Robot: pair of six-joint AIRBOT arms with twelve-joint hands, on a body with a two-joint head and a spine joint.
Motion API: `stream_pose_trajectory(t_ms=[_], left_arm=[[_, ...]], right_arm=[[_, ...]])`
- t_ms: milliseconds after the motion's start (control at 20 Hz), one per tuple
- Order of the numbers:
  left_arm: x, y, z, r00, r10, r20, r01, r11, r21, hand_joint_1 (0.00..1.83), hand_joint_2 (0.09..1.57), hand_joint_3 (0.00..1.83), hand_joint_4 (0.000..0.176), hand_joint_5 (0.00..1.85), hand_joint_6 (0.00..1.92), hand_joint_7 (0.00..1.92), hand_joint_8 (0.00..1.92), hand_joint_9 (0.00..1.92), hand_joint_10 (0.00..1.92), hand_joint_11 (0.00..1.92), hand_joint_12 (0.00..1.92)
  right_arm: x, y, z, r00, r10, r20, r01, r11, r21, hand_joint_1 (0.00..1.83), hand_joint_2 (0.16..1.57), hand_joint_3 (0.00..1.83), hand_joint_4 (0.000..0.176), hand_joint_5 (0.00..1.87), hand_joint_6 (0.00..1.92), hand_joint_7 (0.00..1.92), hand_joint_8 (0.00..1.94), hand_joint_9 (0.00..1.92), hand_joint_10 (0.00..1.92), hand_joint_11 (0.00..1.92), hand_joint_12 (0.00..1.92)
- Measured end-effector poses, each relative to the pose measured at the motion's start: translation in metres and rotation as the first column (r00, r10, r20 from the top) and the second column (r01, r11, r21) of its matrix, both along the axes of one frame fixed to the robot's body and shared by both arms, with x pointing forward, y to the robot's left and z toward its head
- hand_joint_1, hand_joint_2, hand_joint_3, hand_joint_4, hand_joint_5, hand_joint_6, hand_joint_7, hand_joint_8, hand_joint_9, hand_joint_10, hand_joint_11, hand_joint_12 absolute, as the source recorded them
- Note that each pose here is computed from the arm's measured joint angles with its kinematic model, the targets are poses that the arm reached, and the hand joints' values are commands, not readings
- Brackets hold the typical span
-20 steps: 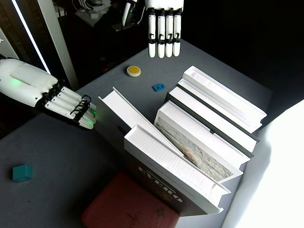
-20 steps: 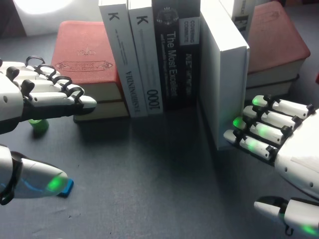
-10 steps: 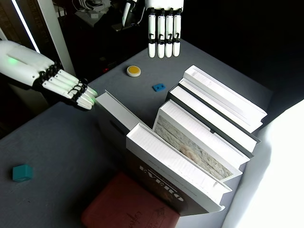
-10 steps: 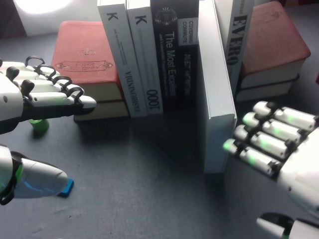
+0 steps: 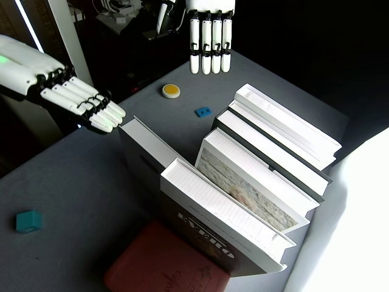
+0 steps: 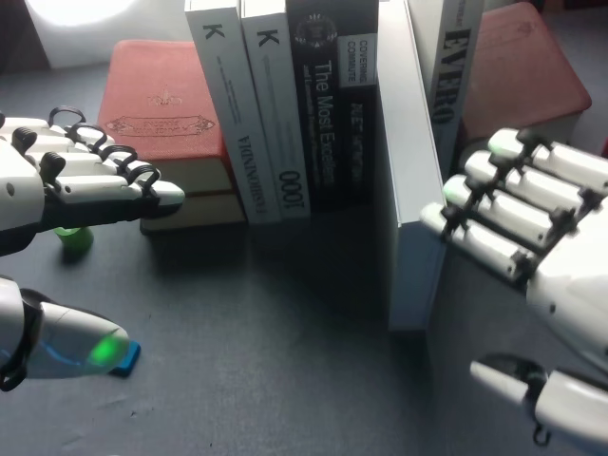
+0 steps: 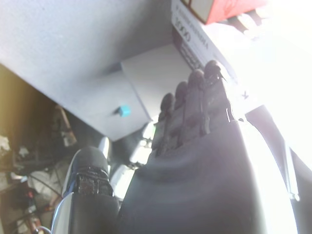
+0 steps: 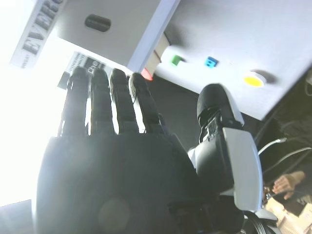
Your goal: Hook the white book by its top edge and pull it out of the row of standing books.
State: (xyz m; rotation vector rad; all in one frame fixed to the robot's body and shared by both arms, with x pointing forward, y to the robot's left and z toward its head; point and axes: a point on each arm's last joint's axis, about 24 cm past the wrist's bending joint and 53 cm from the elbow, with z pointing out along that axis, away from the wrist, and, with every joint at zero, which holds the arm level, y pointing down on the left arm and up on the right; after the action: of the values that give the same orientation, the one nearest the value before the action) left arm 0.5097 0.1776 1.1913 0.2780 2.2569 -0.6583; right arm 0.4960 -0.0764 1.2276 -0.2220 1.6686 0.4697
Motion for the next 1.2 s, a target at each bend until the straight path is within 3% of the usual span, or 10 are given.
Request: stream_pose_trajectory(t_ms=[200,450,750,900,1000,1200], left_arm=[[0.0,0.0,0.0,1.0,0.0,-0.001,0.0,1.0,0.001,0.0,1.24,0.0,0.0,0.0,0.0,0.0,0.0,0.0,0.0,0.0,0.0],[0.0,0.0,0.0,1.0,0.0,0.0,0.0,1.0,0.0,0.0,1.24,0.0,0.0,0.0,0.0,0.0,0.0,0.0,0.0,0.0,0.0],[-0.001,-0.001,0.0,1.0,-0.003,0.0,0.003,1.0,0.0,0.0,1.24,0.0,0.0,0.0,0.0,0.0,0.0,0.0,0.0,0.0,0.0],[-0.002,-0.003,0.0,1.0,-0.008,0.001,0.008,1.0,0.001,0.0,1.24,0.0,0.0,0.0,0.0,0.0,0.0,0.0,0.0,0.0,0.0],[-0.002,-0.003,0.0,1.0,-0.008,0.001,0.008,1.0,0.002,0.0,1.24,0.0,0.0,0.01,0.0,0.0,0.0,0.0,0.0,0.0,0.0],[-0.002,-0.003,0.0,1.0,-0.008,0.001,0.008,1.0,0.001,0.0,1.23,0.0,0.0,0.01,0.0,0.0,0.0,0.0,0.0,0.0,0.0]], right_arm=[[0.003,0.004,0.026,0.998,0.004,0.062,-0.007,0.998,0.056,0.12,1.29,0.0,0.0,0.08,0.0,0.05,0.0,0.01,0.0,0.0,0.0],[0.013,0.02,0.042,0.995,0.088,0.053,-0.096,0.98,0.177,0.1,1.3,0.0,0.0,0.05,0.0,0.02,0.0,0.0,0.0,0.0,0.0],[0.016,0.035,0.051,0.983,0.177,0.054,-0.185,0.959,0.213,0.11,1.3,0.0,0.0,0.07,0.0,0.05,0.0,0.0,0.0,0.0,0.0],[0.013,0.044,0.062,0.965,0.243,0.097,-0.259,0.939,0.225,0.14,1.29,0.0,0.0,0.09,0.01,0.06,0.01,0.0,0.0,0.0,0.0],[0.015,0.047,0.06,0.961,0.265,0.078,-0.276,0.931,0.238,0.12,1.29,0.0,0.0,0.08,0.0,0.05,0.0,0.0,0.0,0.0,0.0],[0.022,0.045,0.052,0.96,0.276,0.042,-0.278,0.931,0.238,0.12,1.3,0.0,0.0,0.08,0.0,0.05,0.0,0.0,0.0,0.0,0.0]])
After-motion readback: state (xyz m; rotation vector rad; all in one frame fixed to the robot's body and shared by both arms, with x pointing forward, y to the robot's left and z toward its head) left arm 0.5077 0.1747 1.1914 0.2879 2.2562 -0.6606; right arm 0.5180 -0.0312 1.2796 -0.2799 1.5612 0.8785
